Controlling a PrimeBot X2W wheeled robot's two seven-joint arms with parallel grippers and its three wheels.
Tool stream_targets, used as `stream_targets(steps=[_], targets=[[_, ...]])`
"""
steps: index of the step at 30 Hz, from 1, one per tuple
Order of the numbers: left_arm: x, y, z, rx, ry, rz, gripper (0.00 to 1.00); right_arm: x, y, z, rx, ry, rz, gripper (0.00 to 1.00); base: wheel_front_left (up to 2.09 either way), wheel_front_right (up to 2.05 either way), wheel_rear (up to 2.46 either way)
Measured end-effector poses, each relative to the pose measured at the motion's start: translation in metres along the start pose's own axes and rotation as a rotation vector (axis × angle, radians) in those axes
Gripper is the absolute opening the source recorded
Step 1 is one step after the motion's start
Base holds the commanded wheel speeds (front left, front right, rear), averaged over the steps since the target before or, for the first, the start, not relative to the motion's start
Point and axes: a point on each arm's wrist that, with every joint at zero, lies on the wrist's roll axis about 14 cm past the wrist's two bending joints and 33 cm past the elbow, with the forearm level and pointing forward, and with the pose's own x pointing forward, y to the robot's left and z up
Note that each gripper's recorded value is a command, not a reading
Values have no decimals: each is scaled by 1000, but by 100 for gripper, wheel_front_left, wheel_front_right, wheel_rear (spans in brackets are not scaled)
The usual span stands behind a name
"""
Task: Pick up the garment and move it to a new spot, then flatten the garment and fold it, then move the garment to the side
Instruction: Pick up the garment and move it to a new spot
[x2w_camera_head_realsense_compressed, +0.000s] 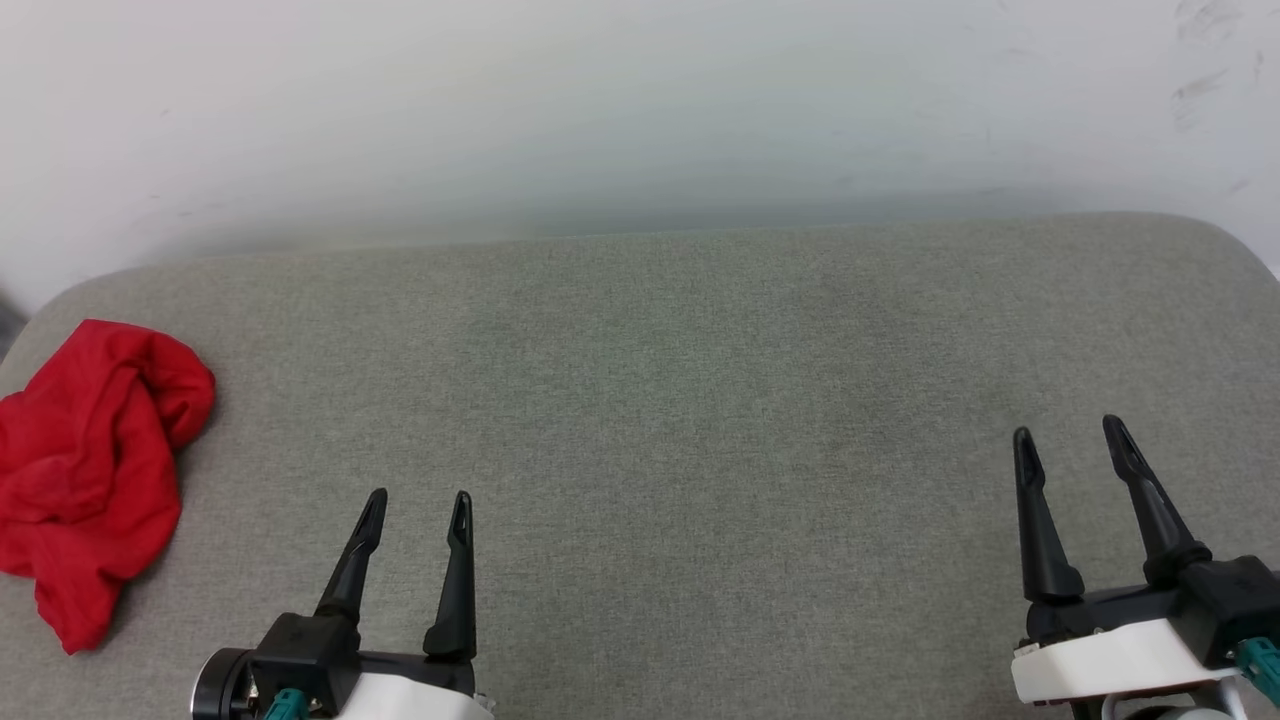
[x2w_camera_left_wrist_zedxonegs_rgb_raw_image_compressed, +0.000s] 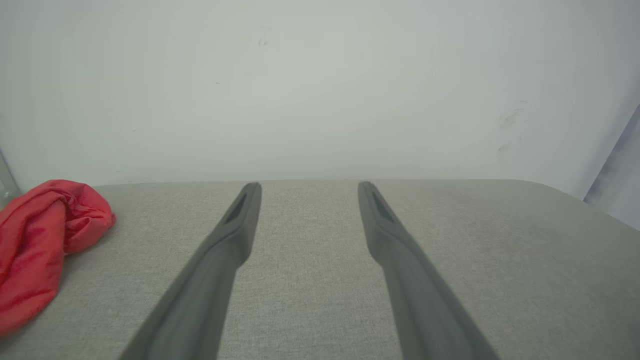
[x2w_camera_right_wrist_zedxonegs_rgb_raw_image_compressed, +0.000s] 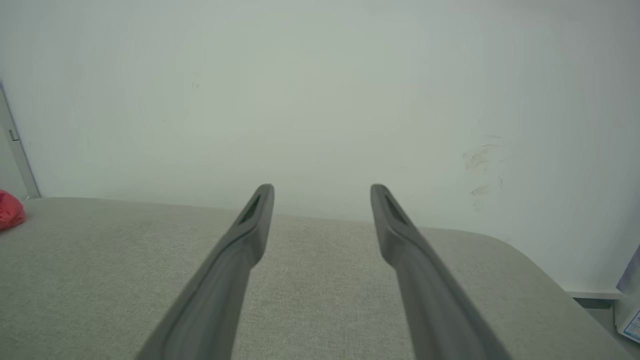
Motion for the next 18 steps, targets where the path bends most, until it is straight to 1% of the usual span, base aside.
stream_targets(steps=[2,10,18], targets=[[0,0,0,-4,-1,0,100,0,1,0,-2,-1,4,100,0,0,0],[-1,3,-2,-32,4,6,100,-2,5,-8,66,20,4,100,0,0,0],[-3,4,-2,-35,4,3,100,-2,8,-12,82,30,9,100,0,0,0]])
